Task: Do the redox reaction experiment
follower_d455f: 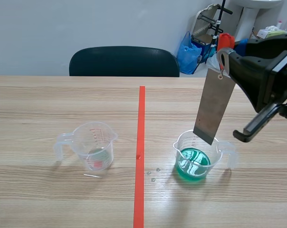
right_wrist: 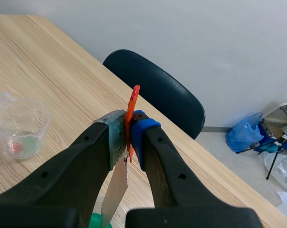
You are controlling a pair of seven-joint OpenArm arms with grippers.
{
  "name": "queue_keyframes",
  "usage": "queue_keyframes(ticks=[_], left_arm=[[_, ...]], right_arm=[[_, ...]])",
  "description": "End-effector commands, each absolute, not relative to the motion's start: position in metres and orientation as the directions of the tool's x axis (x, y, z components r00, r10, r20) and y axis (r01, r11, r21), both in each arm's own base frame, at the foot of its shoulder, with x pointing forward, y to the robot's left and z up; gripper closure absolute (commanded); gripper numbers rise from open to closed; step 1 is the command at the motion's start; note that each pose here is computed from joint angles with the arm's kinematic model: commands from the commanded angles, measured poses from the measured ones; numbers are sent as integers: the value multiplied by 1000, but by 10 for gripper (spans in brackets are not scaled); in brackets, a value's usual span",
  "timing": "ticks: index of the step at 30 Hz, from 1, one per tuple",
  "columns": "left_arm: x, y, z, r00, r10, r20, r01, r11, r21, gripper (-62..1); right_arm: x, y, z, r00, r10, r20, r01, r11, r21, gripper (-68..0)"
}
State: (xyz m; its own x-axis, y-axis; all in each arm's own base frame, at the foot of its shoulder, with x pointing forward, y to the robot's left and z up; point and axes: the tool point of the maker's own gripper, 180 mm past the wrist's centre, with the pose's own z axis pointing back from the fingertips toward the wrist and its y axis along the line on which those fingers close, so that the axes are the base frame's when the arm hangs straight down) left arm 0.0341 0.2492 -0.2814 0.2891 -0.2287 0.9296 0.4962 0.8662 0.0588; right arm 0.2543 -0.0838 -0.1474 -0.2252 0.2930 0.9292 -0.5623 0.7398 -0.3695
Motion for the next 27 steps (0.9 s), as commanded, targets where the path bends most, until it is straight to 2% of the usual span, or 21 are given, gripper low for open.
queue_keyframes(ticks=[1, 7, 19, 27], left_arm=[[37, 247, -278, 271, -217, 938, 498, 865, 56, -623], [37, 247, -278, 271, -217, 938, 498, 865, 56, -623], [37, 247, -278, 271, -217, 938, 498, 865, 56, -623], [37, 247, -278, 271, -217, 938, 498, 865, 56, -623]], right_arm=[[255, -83, -133, -274, 288, 917, -552, 734, -396, -20], [252, -76, -133, -280, 285, 917, -587, 705, -398, -19], [268, -53, -122, -312, 295, 903, -607, 670, -428, -20], [270, -23, -108, -345, 240, 907, -659, 626, -417, -20]])
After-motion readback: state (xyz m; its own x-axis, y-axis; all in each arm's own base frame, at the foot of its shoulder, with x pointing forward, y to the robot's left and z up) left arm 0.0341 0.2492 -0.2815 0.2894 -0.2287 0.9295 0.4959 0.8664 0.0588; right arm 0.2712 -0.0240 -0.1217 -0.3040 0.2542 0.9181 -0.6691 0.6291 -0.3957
